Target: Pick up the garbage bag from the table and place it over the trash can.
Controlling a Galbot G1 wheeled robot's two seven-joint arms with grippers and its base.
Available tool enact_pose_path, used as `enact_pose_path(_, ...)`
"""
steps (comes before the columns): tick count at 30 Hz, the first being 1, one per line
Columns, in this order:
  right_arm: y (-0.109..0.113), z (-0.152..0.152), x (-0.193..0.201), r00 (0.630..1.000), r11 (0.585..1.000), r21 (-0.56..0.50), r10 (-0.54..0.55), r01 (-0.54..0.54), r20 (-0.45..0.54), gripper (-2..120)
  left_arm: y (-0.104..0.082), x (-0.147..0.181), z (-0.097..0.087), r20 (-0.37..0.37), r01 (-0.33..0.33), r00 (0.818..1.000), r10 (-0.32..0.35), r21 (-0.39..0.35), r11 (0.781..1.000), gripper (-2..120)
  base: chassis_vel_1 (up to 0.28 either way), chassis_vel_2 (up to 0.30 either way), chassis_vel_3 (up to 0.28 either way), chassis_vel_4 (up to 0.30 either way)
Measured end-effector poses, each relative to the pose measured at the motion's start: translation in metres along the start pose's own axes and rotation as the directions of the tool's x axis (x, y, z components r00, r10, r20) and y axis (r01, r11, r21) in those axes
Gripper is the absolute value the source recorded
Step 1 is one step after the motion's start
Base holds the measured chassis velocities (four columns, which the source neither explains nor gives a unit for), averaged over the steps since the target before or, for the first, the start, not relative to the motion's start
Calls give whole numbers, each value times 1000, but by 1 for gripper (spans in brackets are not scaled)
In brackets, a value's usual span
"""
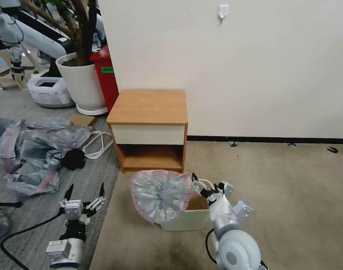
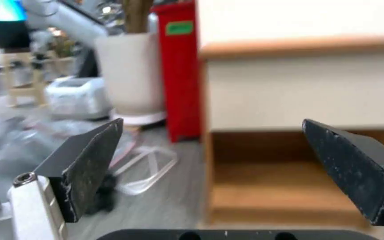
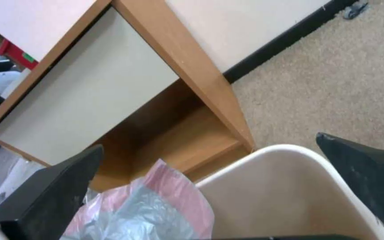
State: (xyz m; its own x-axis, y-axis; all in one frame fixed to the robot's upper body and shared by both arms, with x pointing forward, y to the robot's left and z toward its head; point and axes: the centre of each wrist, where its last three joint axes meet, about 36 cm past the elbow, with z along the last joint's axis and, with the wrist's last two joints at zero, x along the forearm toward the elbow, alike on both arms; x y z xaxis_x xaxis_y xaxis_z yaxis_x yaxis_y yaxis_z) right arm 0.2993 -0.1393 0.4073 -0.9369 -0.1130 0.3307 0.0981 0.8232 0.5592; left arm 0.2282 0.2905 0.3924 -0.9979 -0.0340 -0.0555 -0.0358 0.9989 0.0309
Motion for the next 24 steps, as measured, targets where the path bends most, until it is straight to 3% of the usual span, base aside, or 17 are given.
enact_pose_path(2, 1, -1, 0, 1000, 1000, -4, 0, 0, 4, 114, -14, 1, -24, 23, -79, 997, 77, 112, 991, 100, 0, 0, 0, 0)
enact_pose_path(3, 1, -2, 1, 1000, 1000, -5, -1, 1, 5, 114, -25, 2, -41, 34, -153, 988, 149, 200, 968, 100, 0, 0, 0, 0)
enact_pose_path(4, 1, -2, 1, 1000, 1000, -5, -1, 1, 5, 114, -25, 2, -41, 34, -153, 988, 149, 200, 968, 100, 0, 0, 0, 0)
enact_pose_path(6, 1, -3, 2, 1000, 1000, -7, -1, 1, 9, 112, -37, 3, -55, 36, -230, 973, 230, 300, 926, 100, 0, 0, 0, 0)
enact_pose_path(7, 1, -3, 2, 1000, 1000, -7, -1, 1, 9, 112, -37, 3, -55, 36, -230, 973, 230, 300, 926, 100, 0, 0, 0, 0)
enact_pose_path(8, 2, -4, 3, 1000, 1000, -10, -3, 3, 13, 109, -49, 3, -60, 19, -284, 954, 299, 371, 884, 100, 0, 0, 0, 0)
enact_pose_path(11, 3, -5, 4, 1000, 1000, -13, -2, 2, 17, 104, -57, -1, -55, -5, -308, 942, 336, 391, 868, 100, 0, 0, 0, 0)
enact_pose_path(13, 2, -4, 6, 1000, 1000, -14, 4, -3, 18, 101, -63, -8, -44, -48, -309, 934, 354, 389, 868, 100, 0, 0, 0, 0)
enact_pose_path(19, 2, -2, 8, 1000, 1000, -16, 15, -15, 18, 100, -75, -20, -36, -157, -251, 930, 332, 390, 886, 97, 0, 0, 0, 0)
enact_pose_path(24, 2, 3, 10, 999, 999, -21, 26, -26, 18, 100, -83, -27, -35, -279, -204, 908, 314, 360, 910, 94, 0, 0, 0, 0)
